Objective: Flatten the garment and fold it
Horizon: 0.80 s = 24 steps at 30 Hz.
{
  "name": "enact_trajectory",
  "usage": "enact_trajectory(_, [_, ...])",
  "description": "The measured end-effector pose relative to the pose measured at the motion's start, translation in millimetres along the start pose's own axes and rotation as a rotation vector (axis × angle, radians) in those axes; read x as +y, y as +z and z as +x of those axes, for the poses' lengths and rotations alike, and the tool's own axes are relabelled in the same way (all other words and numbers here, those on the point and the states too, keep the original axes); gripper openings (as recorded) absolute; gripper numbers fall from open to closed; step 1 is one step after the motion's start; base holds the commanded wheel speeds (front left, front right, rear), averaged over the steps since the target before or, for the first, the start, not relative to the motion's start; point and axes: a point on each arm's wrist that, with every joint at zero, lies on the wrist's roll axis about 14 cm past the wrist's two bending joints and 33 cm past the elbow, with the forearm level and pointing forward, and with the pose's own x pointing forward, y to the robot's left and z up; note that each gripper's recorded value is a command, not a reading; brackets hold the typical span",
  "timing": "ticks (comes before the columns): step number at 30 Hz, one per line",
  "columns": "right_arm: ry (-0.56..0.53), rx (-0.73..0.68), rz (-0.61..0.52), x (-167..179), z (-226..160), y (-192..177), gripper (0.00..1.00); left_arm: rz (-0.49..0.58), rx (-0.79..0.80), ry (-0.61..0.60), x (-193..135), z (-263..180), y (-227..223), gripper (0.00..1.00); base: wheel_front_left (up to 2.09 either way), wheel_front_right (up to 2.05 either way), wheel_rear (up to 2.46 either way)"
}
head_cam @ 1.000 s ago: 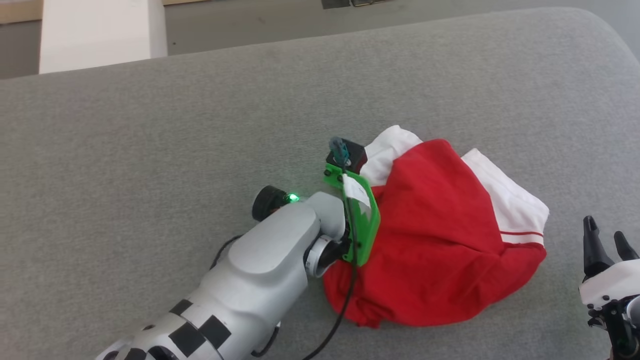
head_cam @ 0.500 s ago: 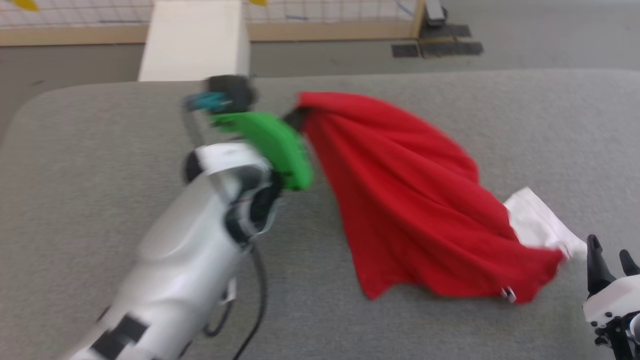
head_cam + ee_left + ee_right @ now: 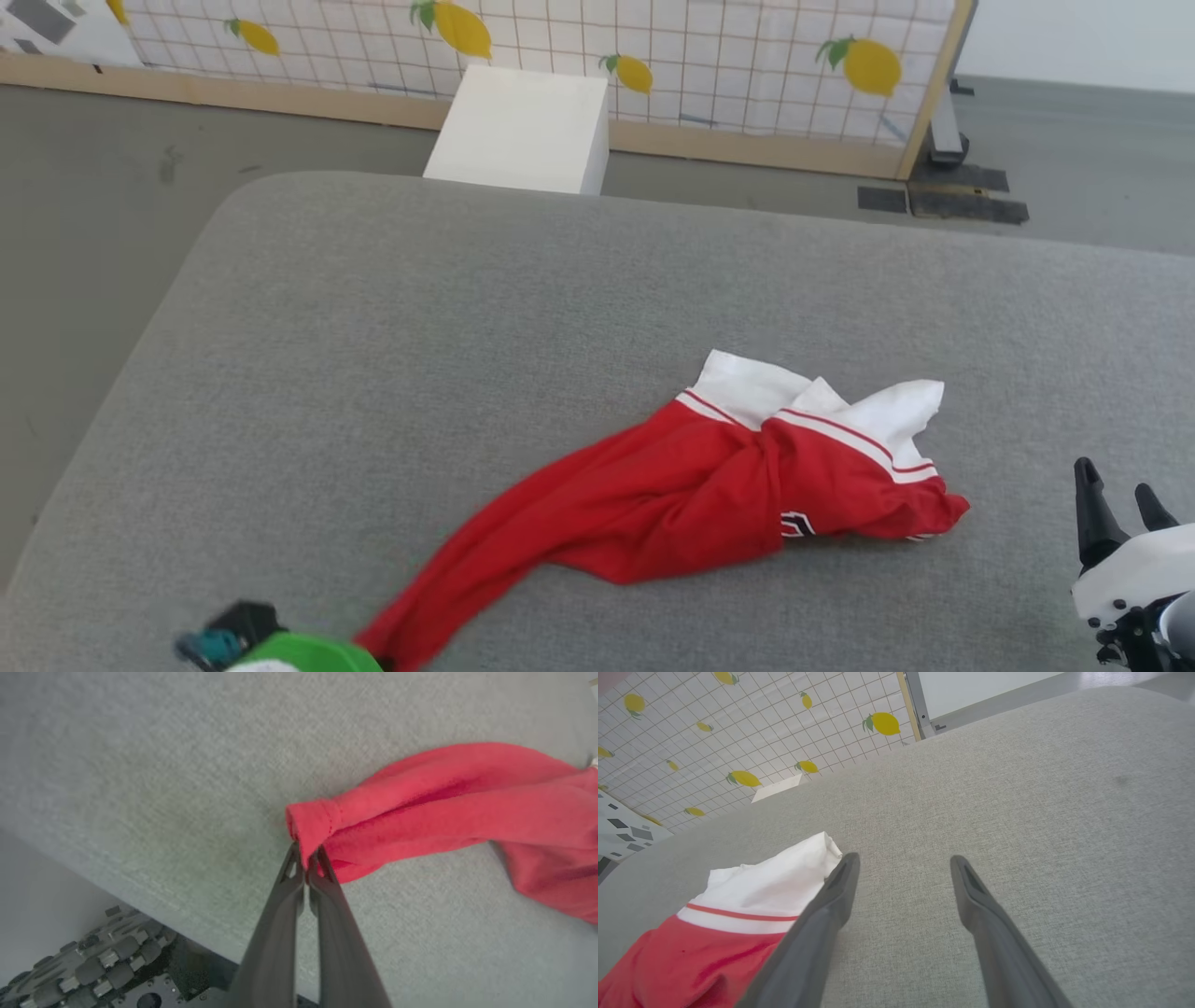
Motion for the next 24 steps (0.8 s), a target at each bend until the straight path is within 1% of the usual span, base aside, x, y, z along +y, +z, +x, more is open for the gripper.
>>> enact_trajectory(2, [0.012, 0.002, -0.003, 4, 0, 0, 1.0, -0.047, 0.038, -0.017, -1, -4, -15, 0.0, 0.0, 0.0, 0.0])
enact_trajectory(3, [0.017, 0.004, -0.005, 6, 0, -1, 1.0, -0.075, 0.016, -0.043, -5, -5, -12, 0.27, 0.0, 0.0, 0.0])
enact_trajectory(4, [0.02, 0.006, -0.007, 7, -1, -2, 1.0, -0.093, -0.009, -0.069, -11, -5, -6, 1.0, 0.0, 0.0, 0.0])
enact_trajectory(6, [0.03, 0.012, -0.02, 11, -1, -3, 1.0, -0.113, -0.086, -0.128, -22, -8, 13, 1.0, 0.0, 0.0, 0.0])
enact_trajectory(7, [0.034, 0.015, -0.024, 12, -1, -4, 1.0, -0.134, -0.143, -0.155, -27, -10, 27, 1.0, 0.0, 0.0, 0.0])
enact_trajectory(8, [0.041, 0.023, -0.033, 15, -1, -6, 1.0, -0.134, -0.205, -0.184, -33, -12, 43, 1.0, 0.0, 0.0, 0.0])
enact_trajectory(10, [0.054, 0.037, -0.049, 20, -1, -7, 1.0, -0.095, -0.345, -0.213, -44, -18, 75, 1.0, 0.0, 0.0, 0.0])
enact_trajectory(11, [0.063, 0.051, -0.065, 23, -1, -9, 1.0, -0.062, -0.447, -0.23, -49, -23, 97, 1.0, 0.0, 0.0, 0.0])
enact_trajectory(12, [0.073, 0.065, -0.088, 28, 1, -10, 1.0, 0.003, -0.535, -0.238, -54, -29, 113, 1.0, 0.0, 0.0, 0.0])
enact_trajectory(13, [0.085, 0.082, -0.107, 34, 3, -10, 1.0, 0.045, -0.633, -0.243, -58, -36, 131, 1.0, 0.0, 0.0, 0.0])
enact_trajectory(14, [0.096, 0.094, -0.118, 40, 6, -9, 1.0, 0.085, -0.686, -0.249, -63, -40, 140, 1.0, 0.0, 0.0, 0.0])
enact_trajectory(15, [0.109, 0.107, -0.142, 47, 11, -7, 1.0, 0.159, -0.733, -0.251, -68, -43, 146, 1.0, 0.0, 0.0, 0.0])
enact_trajectory(17, [0.133, 0.144, -0.204, 62, 20, -5, 1.0, 0.224, -0.798, -0.26, -79, -48, 154, 1.0, 0.0, 0.0, 0.0])
enact_trajectory(18, [0.153, 0.165, -0.228, 72, 26, -4, 1.0, 0.276, -0.829, -0.265, -85, -50, 157, 1.0, 0.0, 0.0, 0.0])
enact_trajectory(21, [0.186, 0.238, -0.351, 89, 42, -6, 1.0, 0.328, -0.916, -0.287, -105, -58, 164, 1.0, 0.0, 0.0, 0.0])
enact_trajectory(24, [0.173, 0.316, -0.459, 89, 59, -9, 1.0, 0.333, -0.955, -0.296, -115, -58, 165, 1.0, 0.0, 0.0, 0.0])
